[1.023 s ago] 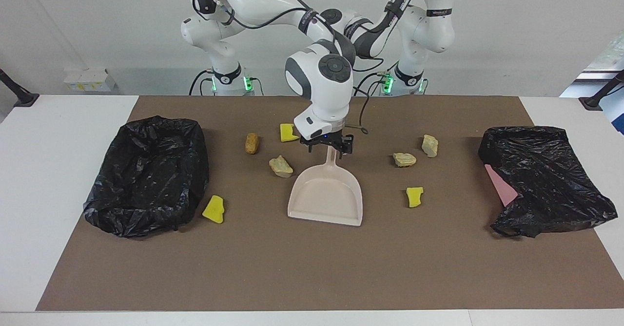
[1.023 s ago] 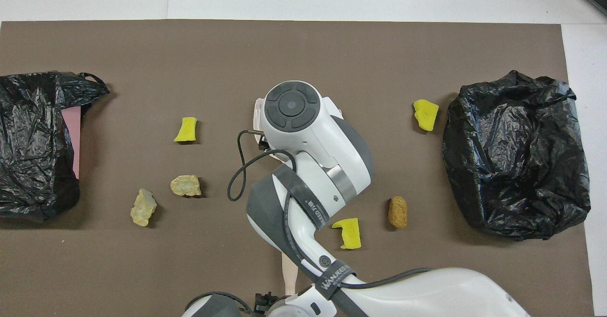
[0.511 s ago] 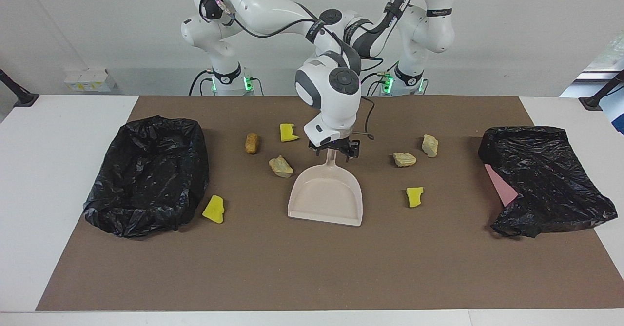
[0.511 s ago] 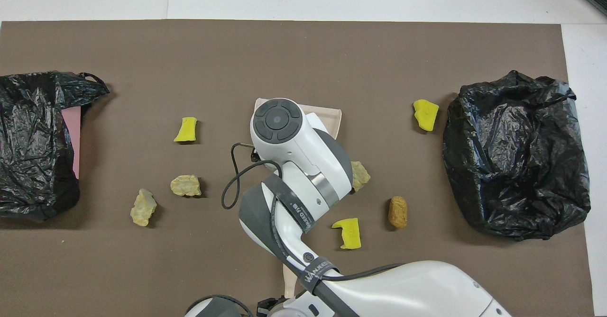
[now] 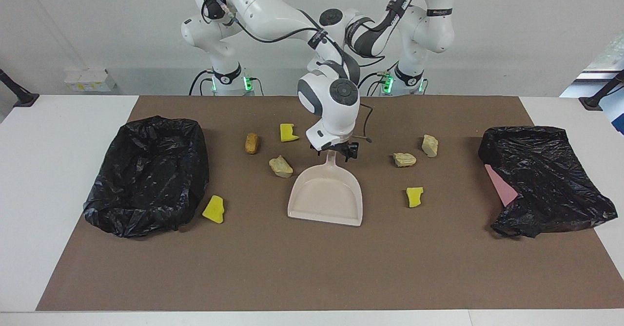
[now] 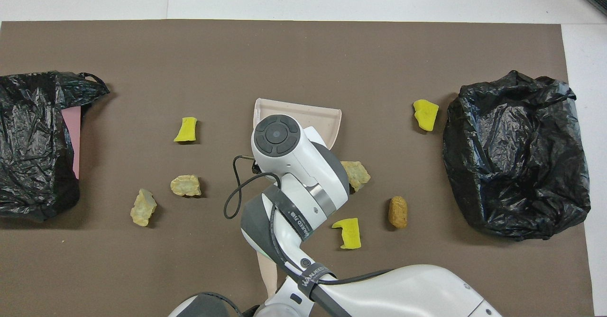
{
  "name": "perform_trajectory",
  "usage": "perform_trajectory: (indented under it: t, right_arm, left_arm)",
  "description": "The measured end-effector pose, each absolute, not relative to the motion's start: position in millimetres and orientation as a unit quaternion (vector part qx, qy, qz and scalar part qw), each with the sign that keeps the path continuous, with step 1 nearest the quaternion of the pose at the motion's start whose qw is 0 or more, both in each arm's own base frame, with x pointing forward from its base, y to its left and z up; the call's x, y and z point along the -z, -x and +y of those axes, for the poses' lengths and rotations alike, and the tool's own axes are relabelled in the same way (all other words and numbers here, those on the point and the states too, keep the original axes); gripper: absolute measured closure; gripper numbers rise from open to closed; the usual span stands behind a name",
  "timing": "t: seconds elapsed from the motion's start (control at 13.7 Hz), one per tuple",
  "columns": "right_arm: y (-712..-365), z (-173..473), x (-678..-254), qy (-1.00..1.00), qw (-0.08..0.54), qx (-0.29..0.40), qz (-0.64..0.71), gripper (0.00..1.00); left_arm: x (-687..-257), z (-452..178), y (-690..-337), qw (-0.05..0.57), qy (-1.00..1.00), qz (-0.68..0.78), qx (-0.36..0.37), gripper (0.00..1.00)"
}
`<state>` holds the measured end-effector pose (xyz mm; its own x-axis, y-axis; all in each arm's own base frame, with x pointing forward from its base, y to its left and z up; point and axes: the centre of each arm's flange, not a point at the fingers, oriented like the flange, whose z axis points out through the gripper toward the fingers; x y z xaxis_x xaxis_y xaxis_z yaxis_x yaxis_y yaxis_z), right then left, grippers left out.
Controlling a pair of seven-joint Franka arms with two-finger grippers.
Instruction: Sweep and dump trash in bin
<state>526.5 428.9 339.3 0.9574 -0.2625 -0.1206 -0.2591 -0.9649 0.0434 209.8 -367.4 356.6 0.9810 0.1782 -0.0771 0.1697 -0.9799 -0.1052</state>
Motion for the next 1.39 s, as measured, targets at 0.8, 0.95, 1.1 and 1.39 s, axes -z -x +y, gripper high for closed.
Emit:
perform_trajectory:
  t: [0.8,0.95,1.1,1.39]
  right_arm:
    - [-527,423,-350,-0.992,0.017,0.056,-0.116,0.67]
    - [-531,418,-354,-0.995,0.024,0.043,-0.085,0.67]
    - [-534,414,-355,-0.998,0.029,0.037,-0.038,0.67]
    - [-541,405,-355,-0.995,0.035,0.034,0.089,0.67]
  left_arm:
    - [-416,-222,-355,0.063,0.954,-0.289,-0.043,0.74]
    - [-413,-194,-369,0.069,0.946,-0.312,-0.051,0.74]
    - [-408,-165,-375,0.083,0.936,-0.336,-0.070,0.74]
    - [-393,-146,-359,0.101,0.928,-0.346,-0.091,0.74]
